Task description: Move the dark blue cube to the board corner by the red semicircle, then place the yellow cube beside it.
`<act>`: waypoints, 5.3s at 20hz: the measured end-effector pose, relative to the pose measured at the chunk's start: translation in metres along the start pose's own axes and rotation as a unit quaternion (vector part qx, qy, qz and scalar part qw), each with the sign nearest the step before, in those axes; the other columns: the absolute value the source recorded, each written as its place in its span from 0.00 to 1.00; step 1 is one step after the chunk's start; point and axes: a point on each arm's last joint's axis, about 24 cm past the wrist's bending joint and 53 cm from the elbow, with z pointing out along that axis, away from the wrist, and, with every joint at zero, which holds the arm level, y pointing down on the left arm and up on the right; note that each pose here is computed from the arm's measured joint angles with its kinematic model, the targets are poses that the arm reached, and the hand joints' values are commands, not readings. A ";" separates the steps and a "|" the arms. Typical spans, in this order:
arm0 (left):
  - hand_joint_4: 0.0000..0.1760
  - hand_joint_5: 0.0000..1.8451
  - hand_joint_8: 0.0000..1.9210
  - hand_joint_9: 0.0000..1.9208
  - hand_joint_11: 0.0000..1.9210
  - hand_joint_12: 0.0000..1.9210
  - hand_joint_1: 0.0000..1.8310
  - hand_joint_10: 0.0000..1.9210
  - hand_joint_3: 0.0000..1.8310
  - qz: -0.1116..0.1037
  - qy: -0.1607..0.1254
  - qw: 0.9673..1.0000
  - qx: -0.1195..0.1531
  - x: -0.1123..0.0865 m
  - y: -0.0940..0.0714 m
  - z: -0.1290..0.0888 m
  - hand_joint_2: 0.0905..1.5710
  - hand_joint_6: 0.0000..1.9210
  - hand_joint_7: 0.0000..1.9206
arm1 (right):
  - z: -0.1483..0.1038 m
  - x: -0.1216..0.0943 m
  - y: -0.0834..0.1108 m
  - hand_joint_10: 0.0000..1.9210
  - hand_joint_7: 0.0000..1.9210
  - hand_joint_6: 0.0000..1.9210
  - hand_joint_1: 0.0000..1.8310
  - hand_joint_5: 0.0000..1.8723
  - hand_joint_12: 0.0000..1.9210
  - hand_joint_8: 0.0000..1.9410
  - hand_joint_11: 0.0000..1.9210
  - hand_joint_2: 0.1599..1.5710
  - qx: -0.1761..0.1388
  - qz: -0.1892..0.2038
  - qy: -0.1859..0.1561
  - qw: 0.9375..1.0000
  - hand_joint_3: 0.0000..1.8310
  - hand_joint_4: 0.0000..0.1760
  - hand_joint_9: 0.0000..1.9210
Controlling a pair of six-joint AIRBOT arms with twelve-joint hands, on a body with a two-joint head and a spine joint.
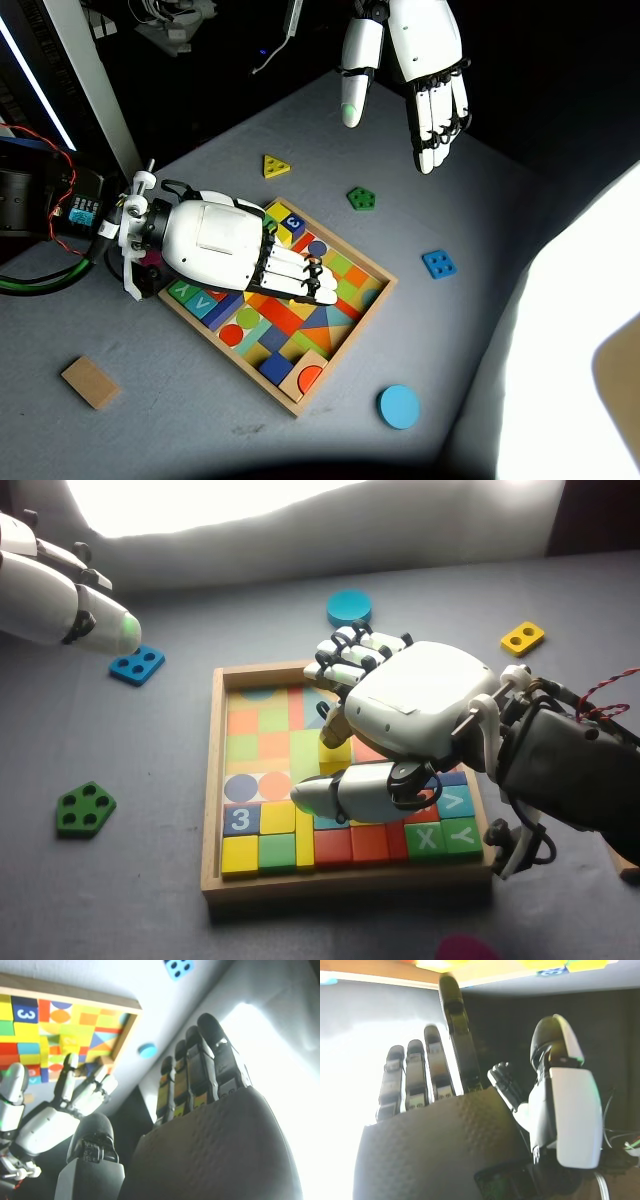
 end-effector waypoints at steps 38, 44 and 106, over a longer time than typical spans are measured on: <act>0.15 0.08 0.00 0.11 0.00 0.40 0.00 0.00 0.00 -0.001 0.000 1.000 -0.001 0.000 0.001 0.000 0.77 0.00 0.10 | 0.007 -0.018 -0.057 0.00 0.08 0.00 0.00 0.42 0.00 0.00 0.00 0.69 0.049 -0.017 -0.015 0.999 0.00 0.00 0.00; 0.14 0.08 0.00 0.11 0.00 0.41 0.00 0.00 0.00 -0.002 -0.001 1.000 -0.001 -0.001 0.001 0.000 0.77 0.00 0.09 | 0.005 -0.023 -0.067 0.00 0.09 0.00 0.00 0.42 0.00 0.00 0.00 0.70 0.057 -0.020 -0.019 0.998 0.00 0.00 0.00; 0.00 0.47 0.06 0.47 0.26 0.77 0.07 0.37 0.00 0.007 -0.015 1.000 -0.004 -0.014 0.005 -0.004 0.78 0.01 0.57 | -0.086 -0.128 -0.056 0.63 0.48 0.18 0.04 0.48 0.94 0.26 0.17 0.72 0.035 0.002 -0.067 0.997 0.00 0.00 0.33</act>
